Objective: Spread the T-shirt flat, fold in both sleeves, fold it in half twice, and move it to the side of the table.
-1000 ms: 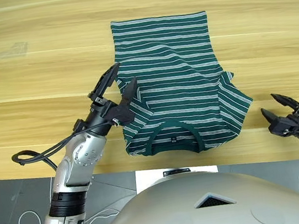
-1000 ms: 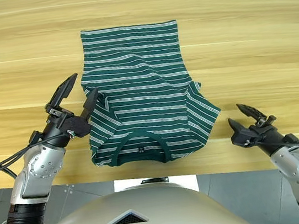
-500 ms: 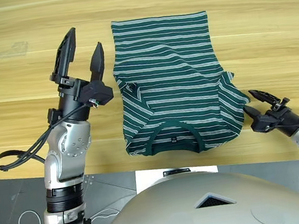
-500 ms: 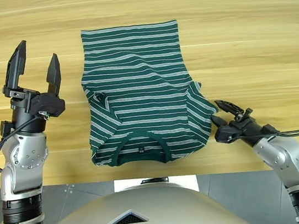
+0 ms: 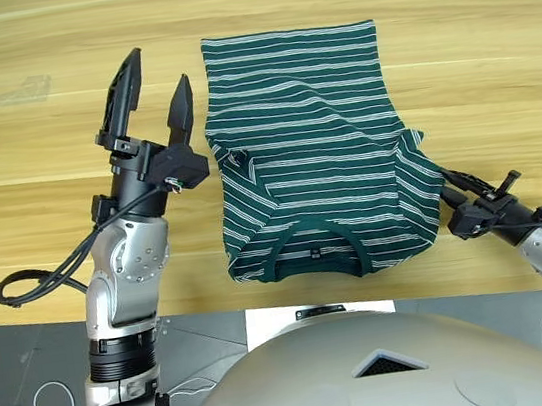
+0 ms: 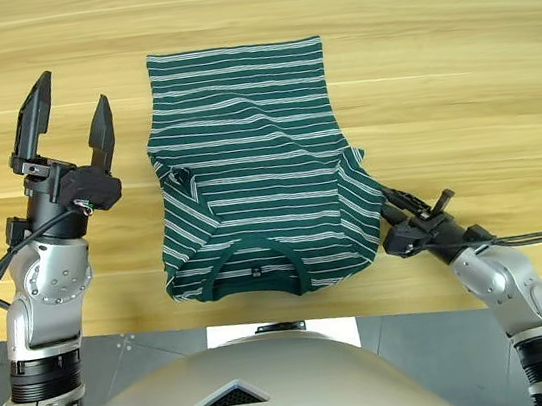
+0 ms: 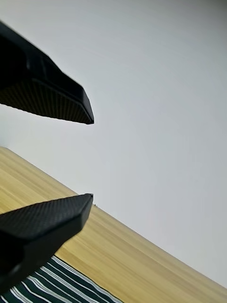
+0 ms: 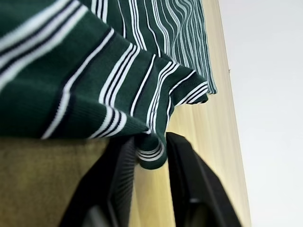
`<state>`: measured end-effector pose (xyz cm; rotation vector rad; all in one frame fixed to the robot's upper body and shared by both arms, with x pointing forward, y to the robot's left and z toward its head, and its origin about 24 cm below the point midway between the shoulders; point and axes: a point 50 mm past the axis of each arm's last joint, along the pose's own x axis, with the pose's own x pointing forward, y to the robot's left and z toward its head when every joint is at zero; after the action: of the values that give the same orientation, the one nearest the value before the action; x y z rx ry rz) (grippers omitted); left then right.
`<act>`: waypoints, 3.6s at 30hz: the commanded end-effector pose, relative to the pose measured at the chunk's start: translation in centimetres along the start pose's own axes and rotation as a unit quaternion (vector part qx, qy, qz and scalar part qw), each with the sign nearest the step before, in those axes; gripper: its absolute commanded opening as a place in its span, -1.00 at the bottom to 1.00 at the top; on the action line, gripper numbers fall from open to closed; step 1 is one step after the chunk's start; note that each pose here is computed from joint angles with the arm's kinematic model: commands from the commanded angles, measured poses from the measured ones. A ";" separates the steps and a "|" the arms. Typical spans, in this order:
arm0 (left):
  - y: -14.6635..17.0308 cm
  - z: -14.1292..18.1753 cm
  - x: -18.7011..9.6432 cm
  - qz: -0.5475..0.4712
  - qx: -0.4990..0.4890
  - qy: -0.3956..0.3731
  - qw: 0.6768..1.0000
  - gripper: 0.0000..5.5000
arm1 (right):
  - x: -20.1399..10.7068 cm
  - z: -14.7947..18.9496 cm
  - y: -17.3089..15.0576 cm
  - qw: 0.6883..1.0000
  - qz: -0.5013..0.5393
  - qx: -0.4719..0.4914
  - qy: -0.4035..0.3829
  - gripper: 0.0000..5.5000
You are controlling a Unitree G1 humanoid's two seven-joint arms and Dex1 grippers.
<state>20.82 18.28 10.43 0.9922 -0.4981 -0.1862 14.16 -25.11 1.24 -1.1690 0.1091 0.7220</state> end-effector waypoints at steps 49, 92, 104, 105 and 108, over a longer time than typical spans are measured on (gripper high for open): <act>-2.7 -0.4 -1.2 -0.023 -0.034 0.020 0.999 0.00 | 6.3 7.1 0.1 0.971 0.072 0.026 -0.226 -0.41; -4.2 -0.9 -0.9 -0.013 -0.049 0.034 0.998 0.00 | 7.9 3.1 -2.8 0.981 -0.045 0.146 -0.118 0.22; -4.3 -0.4 -0.3 -0.012 -0.057 0.022 0.998 0.00 | 8.6 2.7 -1.4 0.987 -0.021 0.136 -0.082 0.22; -4.3 -0.4 -0.3 -0.012 -0.057 0.021 0.998 0.00 | 8.6 2.4 -1.5 0.987 -0.027 0.140 -0.074 0.22; -4.4 -0.6 -0.5 -0.013 -0.056 0.025 0.998 0.00 | 8.0 1.6 -1.9 0.985 -0.052 0.160 -0.047 0.22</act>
<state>20.72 16.55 6.21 0.8791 -0.4170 -0.2129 21.30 -19.40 0.54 -0.8253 0.0092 0.6811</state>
